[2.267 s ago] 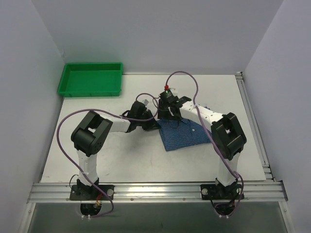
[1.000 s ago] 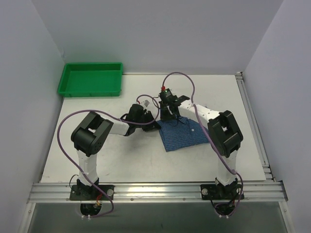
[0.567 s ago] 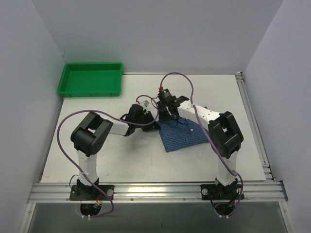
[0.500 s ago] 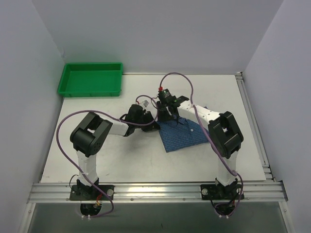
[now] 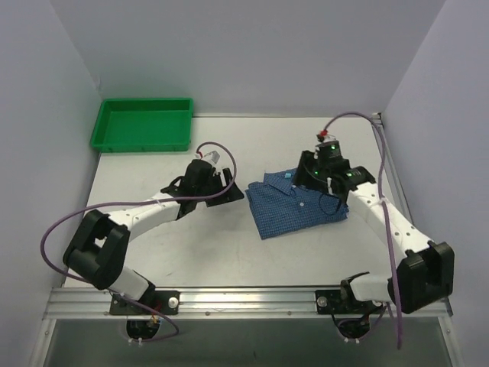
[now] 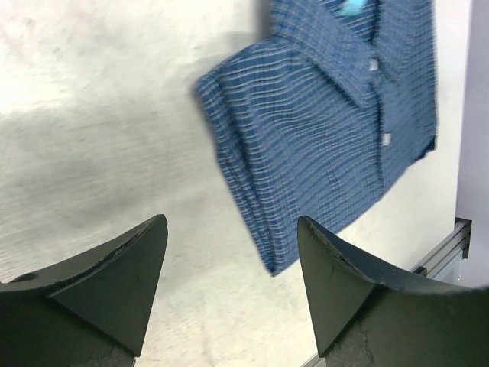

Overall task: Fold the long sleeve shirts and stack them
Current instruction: Neatly place the folded shirt to the corner

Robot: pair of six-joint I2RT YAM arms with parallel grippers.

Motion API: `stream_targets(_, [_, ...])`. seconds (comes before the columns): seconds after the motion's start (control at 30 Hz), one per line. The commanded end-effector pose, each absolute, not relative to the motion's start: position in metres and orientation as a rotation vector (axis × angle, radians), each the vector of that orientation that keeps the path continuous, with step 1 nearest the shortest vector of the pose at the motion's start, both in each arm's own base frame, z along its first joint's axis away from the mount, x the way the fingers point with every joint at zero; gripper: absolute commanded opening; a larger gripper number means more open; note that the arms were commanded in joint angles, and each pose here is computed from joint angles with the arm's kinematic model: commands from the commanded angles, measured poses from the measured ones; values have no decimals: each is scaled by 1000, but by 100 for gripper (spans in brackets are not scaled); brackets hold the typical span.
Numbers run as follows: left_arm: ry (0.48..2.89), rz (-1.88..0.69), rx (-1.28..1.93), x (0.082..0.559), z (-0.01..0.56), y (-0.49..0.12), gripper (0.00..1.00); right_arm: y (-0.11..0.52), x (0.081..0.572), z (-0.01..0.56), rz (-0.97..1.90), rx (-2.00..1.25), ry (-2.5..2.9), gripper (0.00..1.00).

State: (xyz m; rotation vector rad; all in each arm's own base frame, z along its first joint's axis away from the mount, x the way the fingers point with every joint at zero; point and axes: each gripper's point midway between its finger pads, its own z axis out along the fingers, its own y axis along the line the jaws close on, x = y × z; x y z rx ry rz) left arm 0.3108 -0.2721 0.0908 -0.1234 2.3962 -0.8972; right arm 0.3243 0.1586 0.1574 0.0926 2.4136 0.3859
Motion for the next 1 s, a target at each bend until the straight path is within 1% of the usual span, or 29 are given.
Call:
stream_targets(0.0, [2328,-841,-42,316,131,-284,78,116,302,123,362,294,2510,50])
stream_targets(0.03, [2317,-857,-24,318,136,-294,77,107,292,110,363,337,2530,50])
stream_targets(0.07, [2348,-857,7,317,126,-309,75,94,293,105,367,403,2521,49])
stream_targets(0.1, [2308,-892,31,328,144,-327,72,90,295,103,389,432,2493,49])
stream_targets(0.13, [2311,-901,44,331,144,-338,69,89,293,101,422,472,2483,49])
stream_targets(0.17, [2355,-892,64,332,124,-352,68,84,284,87,423,507,2501,49])
stream_targets(0.23, [2345,-928,63,343,126,-373,64,74,286,82,449,586,2465,49])
stream_targets(0.27, [2393,-913,59,343,103,-378,63,70,278,70,449,622,2481,49])
stream_targets(0.3, [2407,-907,51,343,95,-381,62,61,280,66,449,669,2460,49])
stream_targets(0.37, [2473,-846,13,341,64,-375,61,52,270,50,441,751,2471,49])
stream_targets(0.47, [2544,-738,-39,331,29,-350,61,34,266,43,431,857,2429,49])
stream_targets(0.53, [2566,-699,-67,328,22,-335,61,32,263,44,440,878,2408,49])
stream_targets(0.63, [2558,-676,-77,322,29,-318,61,33,260,55,474,912,2350,52])
stream_targets(0.67, [2527,-681,-70,323,44,-315,62,35,259,57,491,925,2334,56])
stream_targets(0.7, [2531,-658,-62,321,51,-310,65,37,257,59,515,962,2321,70])
stream_targets(0.73, [2520,-641,-30,322,59,-306,68,40,253,61,538,982,2304,78])
stream_targets(0.77, [2486,-647,-15,323,79,-304,70,43,251,61,561,1000,2295,83])
stream_targets(0.8, [2483,-605,-10,324,89,-295,76,46,249,61,590,1015,2287,90])
stream_targets(0.87, [2430,-576,15,329,116,-280,79,58,240,54,674,1082,2276,93])
stream_targets(0.93, [2425,-544,32,327,128,-263,95,70,241,51,734,1115,2246,94])
stream_targets(0.97, [2397,-557,34,327,144,-254,97,75,234,40,741,1138,2265,95])
